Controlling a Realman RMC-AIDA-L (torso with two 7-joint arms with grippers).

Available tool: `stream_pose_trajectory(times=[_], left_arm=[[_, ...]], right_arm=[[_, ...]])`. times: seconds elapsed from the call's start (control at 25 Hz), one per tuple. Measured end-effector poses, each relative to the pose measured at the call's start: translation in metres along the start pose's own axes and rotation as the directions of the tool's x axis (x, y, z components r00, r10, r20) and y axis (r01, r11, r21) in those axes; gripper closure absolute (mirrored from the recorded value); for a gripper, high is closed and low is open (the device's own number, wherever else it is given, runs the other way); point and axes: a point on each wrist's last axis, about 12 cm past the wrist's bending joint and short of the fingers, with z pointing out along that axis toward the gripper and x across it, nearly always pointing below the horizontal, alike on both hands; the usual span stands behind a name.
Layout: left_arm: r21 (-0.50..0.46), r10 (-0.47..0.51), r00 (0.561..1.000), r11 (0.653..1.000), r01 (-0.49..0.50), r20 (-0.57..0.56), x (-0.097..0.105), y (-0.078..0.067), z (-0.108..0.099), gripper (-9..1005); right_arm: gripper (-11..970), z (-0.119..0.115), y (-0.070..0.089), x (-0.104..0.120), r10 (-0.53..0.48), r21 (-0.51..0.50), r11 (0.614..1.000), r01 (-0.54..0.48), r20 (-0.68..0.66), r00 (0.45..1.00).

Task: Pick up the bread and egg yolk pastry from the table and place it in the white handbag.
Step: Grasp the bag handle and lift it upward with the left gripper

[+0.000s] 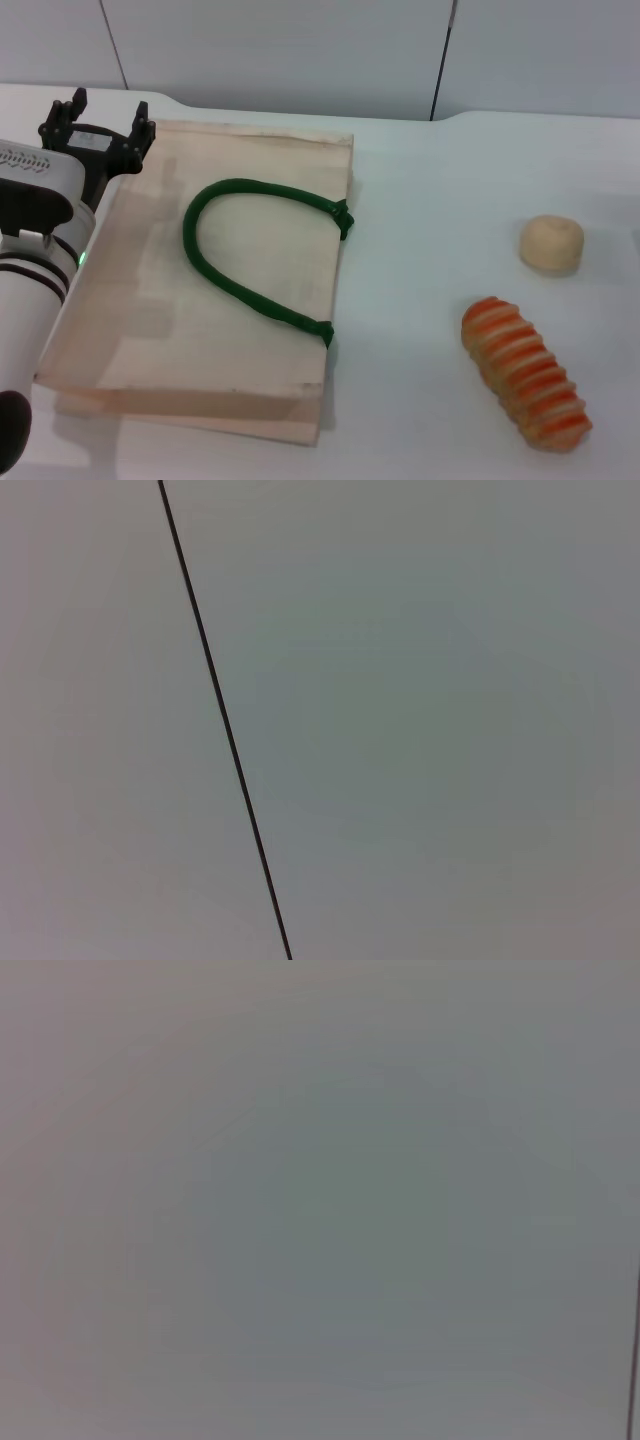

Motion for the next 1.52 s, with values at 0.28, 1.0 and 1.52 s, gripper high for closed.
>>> stream_pose_trajectory(times=[0.28,1.0,1.52], left_arm=[[0.002,-0.002,1.000,1.000,0.002,0.004,-0.001,-0.001,0.001,270],[0.081,0.056,0.997,0.995,-0.051,-0.055,-0.012,-0.018,0.015,277],[0.242,0.045,0.974,0.970,0.011,-0.224,-0.047,-0.033,0.039,315]], right_arm=[[174,0.004,0.003,0.000,-0.002,-0.015,1.000,0.001,-0.024,1.000],[174,0.007,0.002,0.003,-0.009,-0.022,1.000,0.008,-0.055,0.998],[174,0.008,-0.001,0.006,-0.026,-0.024,0.999,0.024,-0.082,0.996]])
